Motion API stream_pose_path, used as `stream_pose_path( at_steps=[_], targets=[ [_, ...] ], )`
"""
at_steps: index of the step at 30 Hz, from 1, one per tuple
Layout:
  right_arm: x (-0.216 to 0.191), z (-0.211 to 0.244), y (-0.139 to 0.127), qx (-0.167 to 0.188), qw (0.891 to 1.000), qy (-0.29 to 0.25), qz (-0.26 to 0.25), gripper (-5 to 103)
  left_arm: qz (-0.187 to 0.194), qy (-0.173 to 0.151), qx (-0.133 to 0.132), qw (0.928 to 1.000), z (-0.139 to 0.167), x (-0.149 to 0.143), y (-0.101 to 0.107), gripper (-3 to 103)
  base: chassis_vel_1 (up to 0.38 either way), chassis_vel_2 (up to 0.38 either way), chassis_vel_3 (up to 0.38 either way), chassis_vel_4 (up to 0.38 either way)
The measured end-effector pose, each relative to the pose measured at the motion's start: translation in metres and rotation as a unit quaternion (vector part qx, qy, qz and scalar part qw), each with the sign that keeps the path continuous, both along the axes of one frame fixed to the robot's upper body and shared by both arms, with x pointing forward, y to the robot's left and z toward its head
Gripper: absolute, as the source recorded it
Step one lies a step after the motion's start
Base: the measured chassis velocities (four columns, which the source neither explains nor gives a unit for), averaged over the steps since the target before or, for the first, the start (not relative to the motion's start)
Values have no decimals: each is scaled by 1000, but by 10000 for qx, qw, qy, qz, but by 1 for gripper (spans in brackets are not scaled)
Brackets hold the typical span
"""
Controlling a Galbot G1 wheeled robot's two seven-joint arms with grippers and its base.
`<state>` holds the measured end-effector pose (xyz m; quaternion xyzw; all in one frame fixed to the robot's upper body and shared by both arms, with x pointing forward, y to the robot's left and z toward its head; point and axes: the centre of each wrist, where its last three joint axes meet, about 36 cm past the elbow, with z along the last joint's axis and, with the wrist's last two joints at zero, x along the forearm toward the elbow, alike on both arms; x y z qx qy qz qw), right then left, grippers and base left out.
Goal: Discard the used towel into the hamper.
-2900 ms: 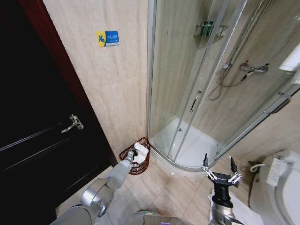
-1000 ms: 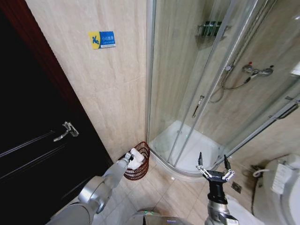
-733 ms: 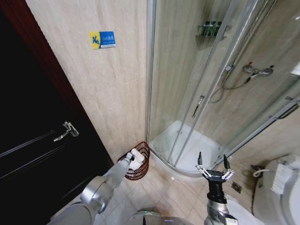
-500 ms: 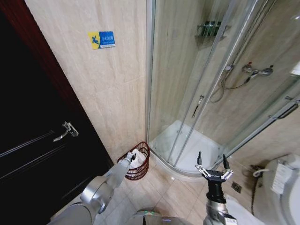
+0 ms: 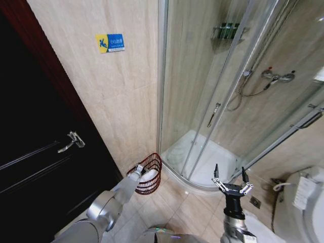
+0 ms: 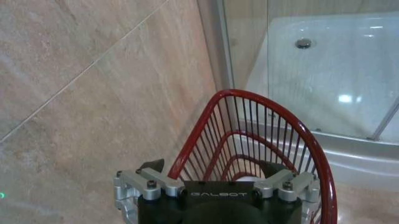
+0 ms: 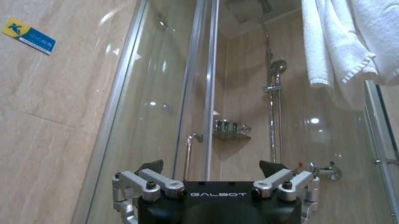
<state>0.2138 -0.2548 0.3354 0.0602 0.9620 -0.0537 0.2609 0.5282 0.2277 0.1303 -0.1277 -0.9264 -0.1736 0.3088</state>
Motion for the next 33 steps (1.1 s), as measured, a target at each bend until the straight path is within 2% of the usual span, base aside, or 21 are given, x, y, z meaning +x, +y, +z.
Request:
stream_pose_path(
  at_steps=[4,7,9,10,13,14,17,18,20,21,23,24,28,29,32,33],
  targets=[
    [0,2,0,6,10000,-26,5,100,71,-117,-126,9998,1,-2,3,100,0,0,0,0],
    [3,5,-1,10,10000,-79,30,100,55,-286,-196,9994,4,-5,14,100,0,0,0,0],
    [5,7,-1,-7,9999,-122,50,100,-51,-449,-428,9981,6,-11,29,100,0,0,0,0],
    [5,7,-1,-7,9999,-122,50,100,-51,-449,-428,9981,6,-11,29,100,0,0,0,0],
    [6,10,-1,-12,9999,-132,57,100,-320,-651,-813,9940,16,-23,48,100,0,0,0,0],
    [6,10,-1,-12,9999,-132,57,100,-320,-651,-813,9940,16,-23,48,100,0,0,0,0],
    [11,18,0,59,10000,-38,41,100,-422,-841,-1368,9861,42,-37,59,100,0,0,0,0],
    [11,18,0,59,10000,-38,41,100,-422,-841,-1368,9861,42,-37,59,100,0,0,0,0],
    [15,22,1,134,9999,56,24,100,-452,-861,-1617,9820,59,-56,73,100,0,0,0,0],
    [15,22,1,134,9999,56,24,100,-452,-861,-1617,9820,59,-56,73,100,0,0,0,0],
    [20,27,1,226,9996,151,-3,100,-459,-1057,-1793,9770,87,-72,92,100,0,0,0,0],
    [20,27,1,226,9996,151,-3,100,-459,-1057,-1793,9770,87,-72,92,100,0,0,0,0],
    [28,38,0,379,9989,281,-56,100,-466,-1331,-1911,9714,123,-106,119,100,0,0,0,0],
    [28,38,0,379,9989,281,-56,100,-466,-1331,-1911,9714,123,-106,119,100,0,0,0,0],
    [30,44,0,442,9983,379,-94,100,-306,-1673,-2005,9648,146,-129,130,100,0,0,0,0],
    [30,44,0,442,9983,379,-94,100,-306,-1673,-2005,9648,146,-129,130,100,0,0,0,0]
  ],
)
